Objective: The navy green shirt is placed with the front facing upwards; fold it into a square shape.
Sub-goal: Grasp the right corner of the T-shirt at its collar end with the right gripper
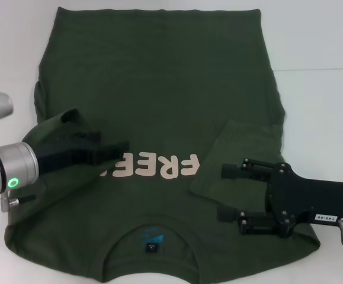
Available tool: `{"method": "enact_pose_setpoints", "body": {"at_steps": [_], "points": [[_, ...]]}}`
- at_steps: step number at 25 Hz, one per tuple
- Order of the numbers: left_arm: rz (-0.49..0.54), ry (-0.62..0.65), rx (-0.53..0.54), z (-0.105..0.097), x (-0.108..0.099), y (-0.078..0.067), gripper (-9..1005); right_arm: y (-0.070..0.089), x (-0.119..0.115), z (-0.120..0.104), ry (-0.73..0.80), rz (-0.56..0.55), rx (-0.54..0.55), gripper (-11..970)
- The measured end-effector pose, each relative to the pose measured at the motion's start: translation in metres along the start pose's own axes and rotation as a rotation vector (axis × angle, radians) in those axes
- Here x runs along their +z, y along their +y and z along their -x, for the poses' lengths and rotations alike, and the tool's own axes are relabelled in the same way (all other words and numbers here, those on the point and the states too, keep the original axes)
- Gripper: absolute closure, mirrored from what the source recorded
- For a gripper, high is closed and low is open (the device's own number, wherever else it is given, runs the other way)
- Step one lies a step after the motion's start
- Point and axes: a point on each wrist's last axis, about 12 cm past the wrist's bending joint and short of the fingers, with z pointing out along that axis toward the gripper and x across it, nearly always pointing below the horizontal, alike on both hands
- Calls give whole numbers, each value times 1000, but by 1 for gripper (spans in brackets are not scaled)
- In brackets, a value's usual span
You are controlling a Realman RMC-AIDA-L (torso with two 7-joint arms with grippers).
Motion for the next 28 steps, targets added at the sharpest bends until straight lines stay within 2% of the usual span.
{"method": "enact_pose_setpoints", "body": {"at_steps": [9, 15, 28], "points": [[100, -29, 193, -15, 6, 7, 108, 2, 0, -3, -4, 2, 19, 132], [146, -8, 232, -22, 9, 11, 109, 3, 1, -4, -2, 5, 22, 131], [154, -49, 291, -29, 15, 7, 115, 0, 3, -2, 0, 4, 19, 132]]}}
